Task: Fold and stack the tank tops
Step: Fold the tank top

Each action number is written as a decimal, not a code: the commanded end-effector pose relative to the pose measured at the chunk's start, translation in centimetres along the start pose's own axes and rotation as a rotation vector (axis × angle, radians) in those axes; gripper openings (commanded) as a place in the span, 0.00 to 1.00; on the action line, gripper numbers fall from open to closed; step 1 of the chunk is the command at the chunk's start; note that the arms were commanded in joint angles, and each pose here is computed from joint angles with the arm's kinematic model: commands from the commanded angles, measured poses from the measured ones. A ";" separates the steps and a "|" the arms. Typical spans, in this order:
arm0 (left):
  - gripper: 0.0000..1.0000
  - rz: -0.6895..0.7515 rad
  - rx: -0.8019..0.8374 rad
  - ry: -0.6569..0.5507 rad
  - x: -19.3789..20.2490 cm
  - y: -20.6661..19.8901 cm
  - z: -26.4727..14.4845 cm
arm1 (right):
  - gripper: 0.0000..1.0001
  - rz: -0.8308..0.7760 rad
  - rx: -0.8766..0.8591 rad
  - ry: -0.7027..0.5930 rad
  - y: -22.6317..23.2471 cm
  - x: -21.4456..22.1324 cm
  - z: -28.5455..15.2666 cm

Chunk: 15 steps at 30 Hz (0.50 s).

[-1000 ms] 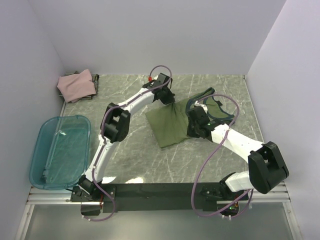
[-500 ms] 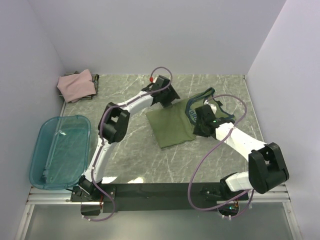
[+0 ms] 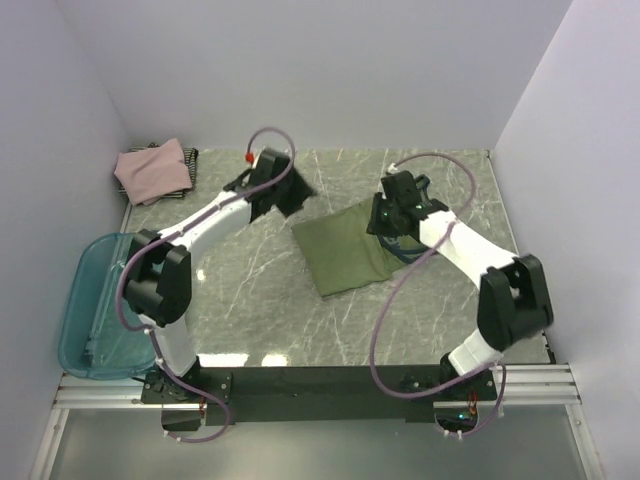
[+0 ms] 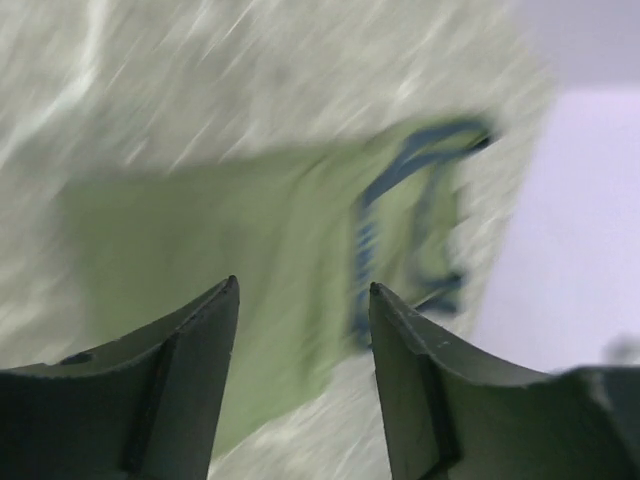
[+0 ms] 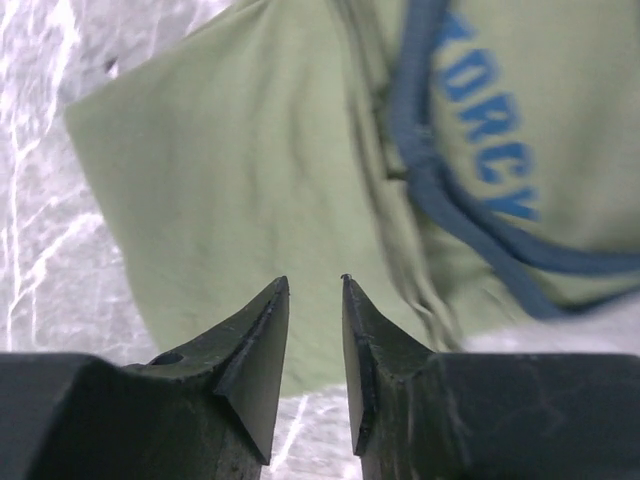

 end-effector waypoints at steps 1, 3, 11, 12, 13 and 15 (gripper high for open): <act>0.59 -0.006 -0.101 0.120 2.0 5.8 0.1 | 0.35 -0.046 -0.123 0.027 1.9 -1.1 1.5; 0.57 0.010 -0.112 0.147 2.5 7.8 0.1 | 0.34 -0.042 -0.115 0.071 2.0 -0.7 3.3; 0.60 0.084 -0.134 0.288 4.3 11.1 0.5 | 0.32 0.030 0.028 0.173 -1.3 0.8 7.6; 0.60 0.086 -0.151 0.298 4.5 11.6 0.8 | 0.32 0.043 0.045 0.178 -1.9 0.9 7.8; 0.60 0.083 -0.156 0.303 4.5 11.8 1.0 | 0.32 0.053 0.061 0.184 -2.3 1.0 8.0; 0.61 0.080 -0.191 0.306 4.7 12.6 1.4 | 0.31 0.060 0.079 0.195 -2.7 1.1 8.2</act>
Point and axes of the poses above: each gripper's point midway between its finger pads, its own z axis out along the fingers, its own y axis along the line the jaws close on, x = y × z, the point moved 9 cm from there along -z, back along the fingers, and after that the axes turned 11 degrees about -z, right-handed, at the moved point
